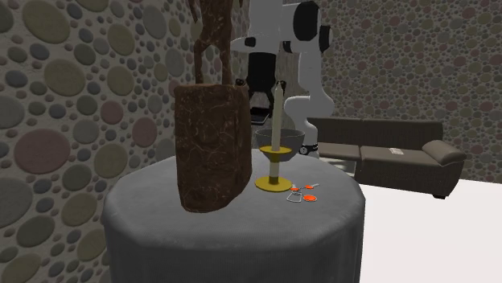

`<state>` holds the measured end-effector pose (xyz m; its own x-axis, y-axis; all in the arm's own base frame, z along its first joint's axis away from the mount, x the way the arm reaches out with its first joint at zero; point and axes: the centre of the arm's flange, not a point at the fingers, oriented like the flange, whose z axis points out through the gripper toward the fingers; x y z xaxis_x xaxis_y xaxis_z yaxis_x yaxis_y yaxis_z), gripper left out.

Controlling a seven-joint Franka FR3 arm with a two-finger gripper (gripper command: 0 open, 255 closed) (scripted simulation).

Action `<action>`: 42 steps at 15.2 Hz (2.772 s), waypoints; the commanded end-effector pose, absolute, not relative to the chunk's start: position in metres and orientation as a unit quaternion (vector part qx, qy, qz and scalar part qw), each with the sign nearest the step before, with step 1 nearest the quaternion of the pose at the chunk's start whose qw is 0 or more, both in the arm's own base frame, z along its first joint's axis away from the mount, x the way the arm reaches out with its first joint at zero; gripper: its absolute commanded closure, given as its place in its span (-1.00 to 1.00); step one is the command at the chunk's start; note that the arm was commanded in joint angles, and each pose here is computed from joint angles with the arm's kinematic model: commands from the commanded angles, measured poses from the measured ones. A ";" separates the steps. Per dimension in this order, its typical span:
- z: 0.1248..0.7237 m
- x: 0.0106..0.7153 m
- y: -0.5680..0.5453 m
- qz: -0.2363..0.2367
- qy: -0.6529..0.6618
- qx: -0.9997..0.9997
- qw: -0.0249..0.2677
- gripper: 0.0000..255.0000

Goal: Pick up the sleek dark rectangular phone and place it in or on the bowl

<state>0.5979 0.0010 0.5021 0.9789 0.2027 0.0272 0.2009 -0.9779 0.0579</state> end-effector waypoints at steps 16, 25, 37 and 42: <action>0.494 0.419 0.007 0.016 0.102 0.994 0.027 1.00; 0.446 0.419 0.007 0.016 0.102 0.994 0.027 1.00; 0.434 0.419 0.007 0.016 0.102 0.994 0.027 -1.00; 0.447 0.418 0.008 0.016 0.102 0.994 0.027 -1.00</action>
